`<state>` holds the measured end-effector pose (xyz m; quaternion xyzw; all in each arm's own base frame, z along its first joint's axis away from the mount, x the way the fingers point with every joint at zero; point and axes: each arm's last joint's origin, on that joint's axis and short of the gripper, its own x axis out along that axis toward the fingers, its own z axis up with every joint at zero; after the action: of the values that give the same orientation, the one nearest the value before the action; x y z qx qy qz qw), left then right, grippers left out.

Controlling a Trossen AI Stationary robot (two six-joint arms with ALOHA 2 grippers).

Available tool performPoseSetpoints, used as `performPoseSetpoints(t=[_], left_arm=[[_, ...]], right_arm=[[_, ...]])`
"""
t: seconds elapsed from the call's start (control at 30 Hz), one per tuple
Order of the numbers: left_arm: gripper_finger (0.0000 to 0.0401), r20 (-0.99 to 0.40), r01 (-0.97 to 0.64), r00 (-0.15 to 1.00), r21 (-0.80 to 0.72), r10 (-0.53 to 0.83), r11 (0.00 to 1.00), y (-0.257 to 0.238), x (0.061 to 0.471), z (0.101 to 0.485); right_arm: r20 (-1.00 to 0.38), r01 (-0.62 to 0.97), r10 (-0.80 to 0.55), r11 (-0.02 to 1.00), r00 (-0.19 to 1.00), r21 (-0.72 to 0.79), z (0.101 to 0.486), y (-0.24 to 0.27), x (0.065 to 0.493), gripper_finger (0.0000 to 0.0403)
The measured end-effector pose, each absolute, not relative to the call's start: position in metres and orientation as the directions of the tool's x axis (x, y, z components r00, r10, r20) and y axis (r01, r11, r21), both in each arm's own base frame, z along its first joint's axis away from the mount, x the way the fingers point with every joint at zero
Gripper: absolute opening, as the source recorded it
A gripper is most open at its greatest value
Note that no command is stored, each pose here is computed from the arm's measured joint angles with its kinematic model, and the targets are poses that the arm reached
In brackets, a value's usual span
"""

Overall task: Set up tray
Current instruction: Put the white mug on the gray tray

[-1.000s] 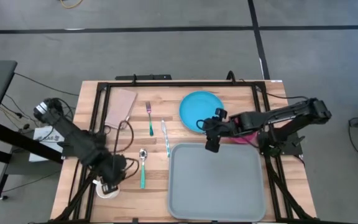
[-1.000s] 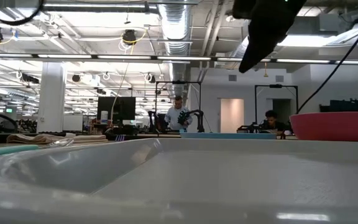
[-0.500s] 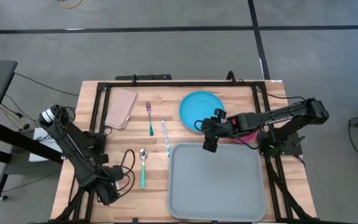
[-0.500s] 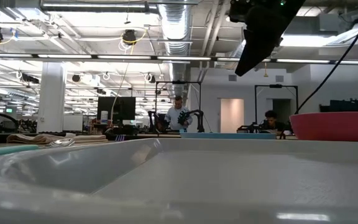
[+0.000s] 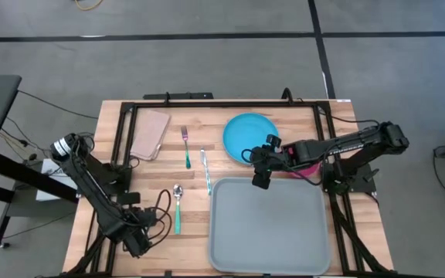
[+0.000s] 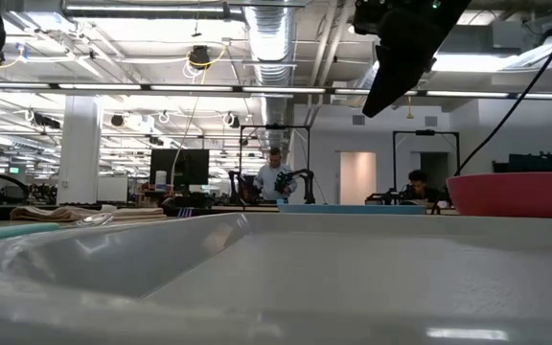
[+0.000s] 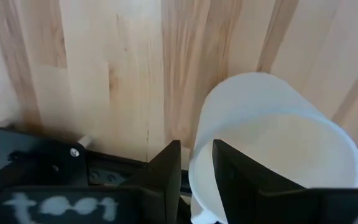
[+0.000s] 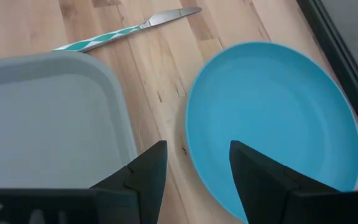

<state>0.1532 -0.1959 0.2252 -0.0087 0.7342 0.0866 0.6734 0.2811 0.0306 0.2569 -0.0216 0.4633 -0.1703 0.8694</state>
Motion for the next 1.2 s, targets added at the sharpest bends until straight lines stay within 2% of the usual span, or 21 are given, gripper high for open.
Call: performPoseSetpoints(t=[0.3,0.5,0.7,0.9,1.03,1.2], left_arm=[[0.0082,-0.993,-0.129,-0.072,0.105,0.097,0.986,-0.2,0.152,0.215],[0.0078,-0.987,-0.128,-0.107,0.131,0.117,0.983,-0.195,0.147,0.202],[0.0013,-0.986,-0.166,-0.119,0.133,0.114,0.977,-0.19,0.151,0.202],[0.0003,-0.986,-0.231,-0.167,0.068,0.029,0.97,-0.184,0.166,0.21],[0.0002,-0.998,-0.217,-0.065,0.039,0.025,0.975,-0.175,0.191,0.228],[0.0001,-0.981,-0.279,0.14,0.09,0.133,0.956,-0.141,0.234,0.254]], right_arm=[[-0.798,0.276,-0.316,0.941,0.513,-0.195,0.257,0.031,0.281,0.017],[-0.799,0.276,-0.315,0.941,0.512,-0.195,0.257,0.031,0.281,0.017],[-0.799,0.276,-0.315,0.941,0.512,-0.195,0.257,0.031,0.281,0.017],[-0.799,0.275,-0.315,0.941,0.512,-0.195,0.257,0.031,0.281,0.0169],[-0.799,0.276,-0.315,0.941,0.512,-0.194,0.257,0.031,0.281,0.0171],[-0.803,0.28,-0.315,0.94,0.505,-0.193,0.257,0.031,0.28,0.017]])
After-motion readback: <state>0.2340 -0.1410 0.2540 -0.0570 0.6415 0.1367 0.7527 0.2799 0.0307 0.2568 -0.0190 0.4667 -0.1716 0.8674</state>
